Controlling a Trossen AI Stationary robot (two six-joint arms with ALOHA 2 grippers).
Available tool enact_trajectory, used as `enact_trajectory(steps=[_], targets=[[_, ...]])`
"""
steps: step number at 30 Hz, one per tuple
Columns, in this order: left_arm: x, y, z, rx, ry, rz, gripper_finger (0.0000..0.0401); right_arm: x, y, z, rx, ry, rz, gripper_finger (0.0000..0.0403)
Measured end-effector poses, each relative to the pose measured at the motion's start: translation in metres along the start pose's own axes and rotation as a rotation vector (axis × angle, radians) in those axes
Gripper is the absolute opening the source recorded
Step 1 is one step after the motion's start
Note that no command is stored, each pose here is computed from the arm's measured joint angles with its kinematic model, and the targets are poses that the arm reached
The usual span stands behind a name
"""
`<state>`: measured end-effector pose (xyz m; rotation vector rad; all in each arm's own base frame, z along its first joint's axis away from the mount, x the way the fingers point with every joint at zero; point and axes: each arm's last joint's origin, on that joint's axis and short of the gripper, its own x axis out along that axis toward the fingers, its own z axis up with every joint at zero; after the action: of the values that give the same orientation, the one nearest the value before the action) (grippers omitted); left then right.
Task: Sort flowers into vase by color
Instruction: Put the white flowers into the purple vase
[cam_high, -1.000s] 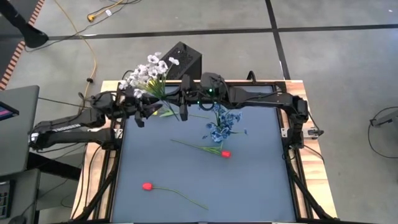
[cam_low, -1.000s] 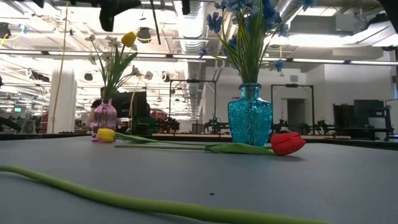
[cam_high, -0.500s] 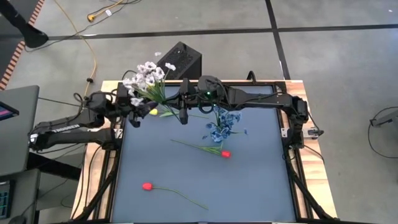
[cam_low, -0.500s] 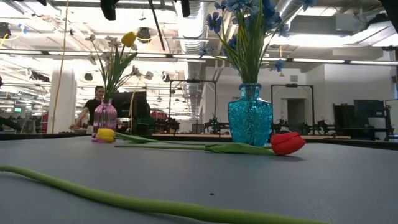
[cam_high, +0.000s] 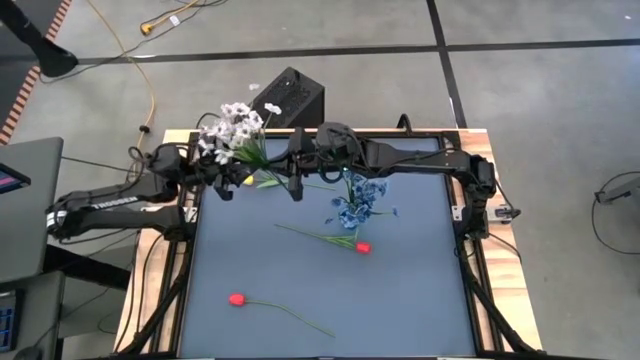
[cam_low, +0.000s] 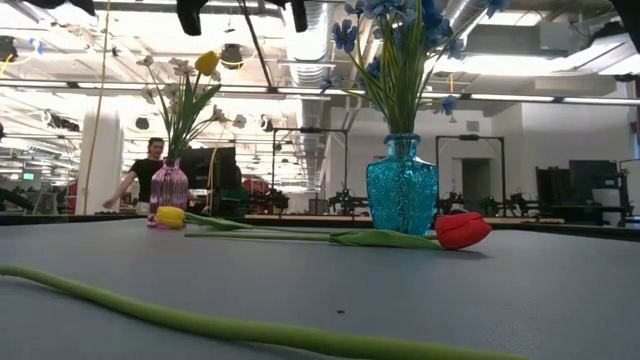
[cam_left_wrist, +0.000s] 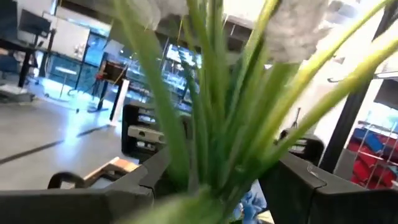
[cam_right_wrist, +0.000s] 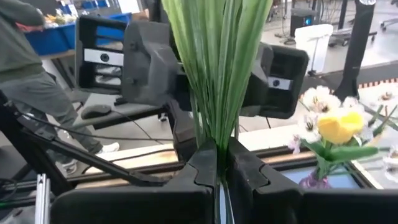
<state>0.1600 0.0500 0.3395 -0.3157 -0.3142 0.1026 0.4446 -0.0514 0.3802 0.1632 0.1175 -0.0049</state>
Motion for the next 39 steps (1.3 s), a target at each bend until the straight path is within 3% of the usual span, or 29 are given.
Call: enact_trajectory(steps=[10,14,19,24,31,36,39], targets=[[0.002,0.002,-0.002,0.003,0.002,0.027,0.0161,0.0,0.0,-0.001,0.002,0.015,-0.001,0.0042],[0.002,0.002,-0.002,0.003,0.002,0.028,0.0115,0.0,-0.001,-0.001,-0.001,0.015,0.001,0.0044],[0.002,0.002,-0.002,0.005,-0.006,0.042,0.0028,0.0,0.0,-0.001,0.003,0.011,0.026,0.0064],[0.002,0.003,-0.002,0.011,-0.004,0.046,0.0009,0.0,0.0,-0.001,0.002,0.011,0.031,0.0114],[-0.004,0.001,-0.001,0.047,0.051,0.08,0.0003,-0.012,-0.01,0.01,0.05,0.008,0.039,0.0232],[-0.019,-0.01,0.019,0.123,0.194,0.128,0.0003,-0.04,-0.015,0.033,0.031,-0.009,0.045,0.0276],[-0.033,-0.02,0.043,0.185,0.147,0.187,0.0003,-0.059,-0.018,0.045,0.024,0.003,0.021,0.028]])
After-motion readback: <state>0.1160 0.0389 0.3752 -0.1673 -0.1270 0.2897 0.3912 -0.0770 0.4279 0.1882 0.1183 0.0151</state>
